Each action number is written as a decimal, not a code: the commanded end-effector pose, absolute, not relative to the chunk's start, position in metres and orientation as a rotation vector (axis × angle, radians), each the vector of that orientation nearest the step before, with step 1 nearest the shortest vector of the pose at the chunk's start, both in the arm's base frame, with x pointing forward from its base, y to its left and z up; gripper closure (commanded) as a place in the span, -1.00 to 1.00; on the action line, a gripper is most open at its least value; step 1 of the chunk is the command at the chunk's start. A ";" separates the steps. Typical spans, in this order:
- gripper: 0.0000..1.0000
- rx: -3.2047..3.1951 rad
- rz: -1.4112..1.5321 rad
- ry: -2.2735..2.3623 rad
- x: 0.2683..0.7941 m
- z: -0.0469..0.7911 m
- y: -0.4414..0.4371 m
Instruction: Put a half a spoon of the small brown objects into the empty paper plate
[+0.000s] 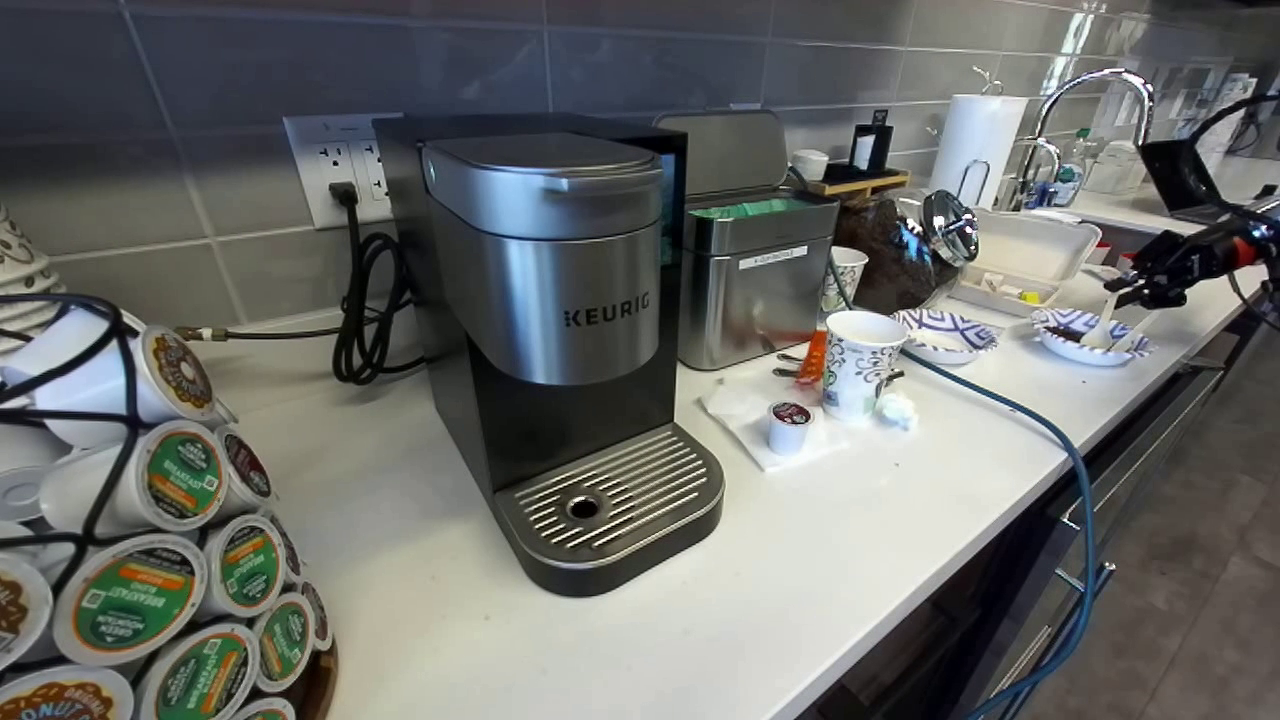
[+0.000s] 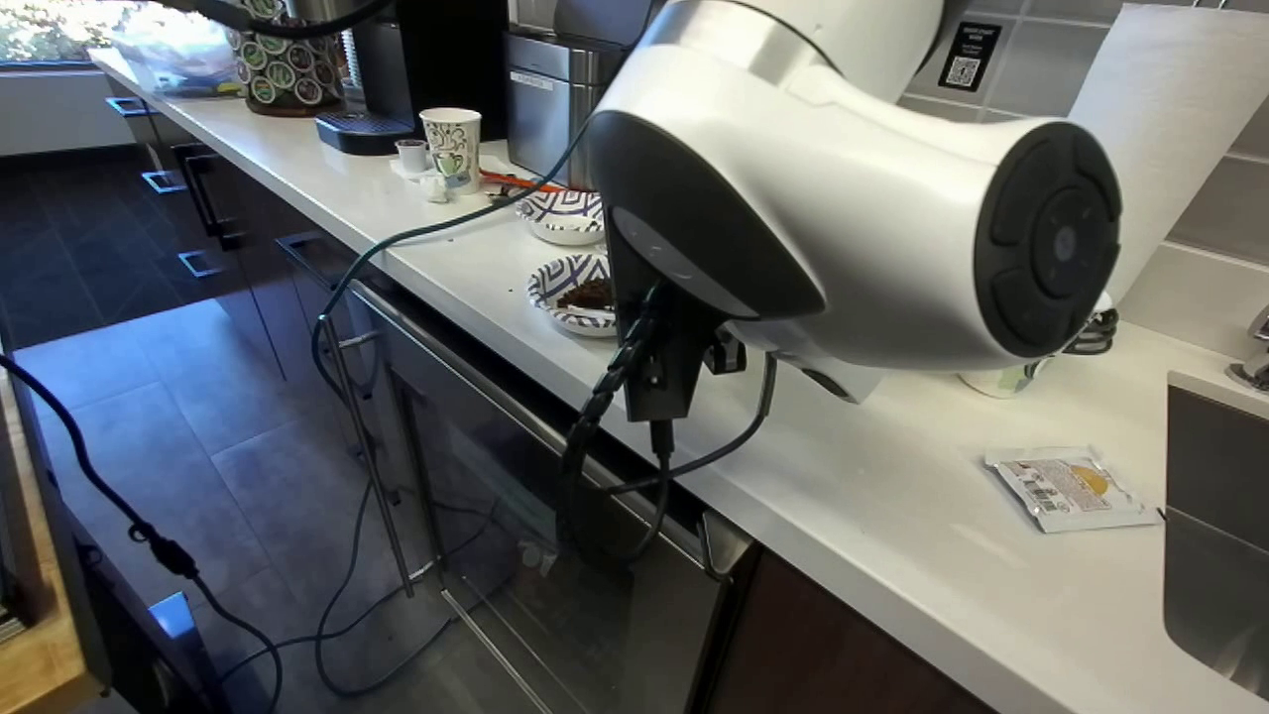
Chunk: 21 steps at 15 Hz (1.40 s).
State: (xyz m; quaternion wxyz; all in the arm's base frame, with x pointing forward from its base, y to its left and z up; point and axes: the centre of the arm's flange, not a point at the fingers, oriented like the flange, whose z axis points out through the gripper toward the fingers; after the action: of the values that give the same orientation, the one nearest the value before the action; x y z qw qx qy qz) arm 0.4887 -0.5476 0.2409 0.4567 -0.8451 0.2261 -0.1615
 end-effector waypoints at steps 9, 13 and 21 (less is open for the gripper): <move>0.98 -2.113 -0.425 0.567 0.491 0.240 -0.547; 0.09 -2.123 -0.438 0.580 0.493 0.239 -0.547; -1.00 -2.121 -0.479 0.614 0.505 0.241 -0.544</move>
State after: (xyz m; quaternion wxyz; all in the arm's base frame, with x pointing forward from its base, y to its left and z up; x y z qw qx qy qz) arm 0.5012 -0.5494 0.2407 0.4291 -0.8523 0.2365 -0.1829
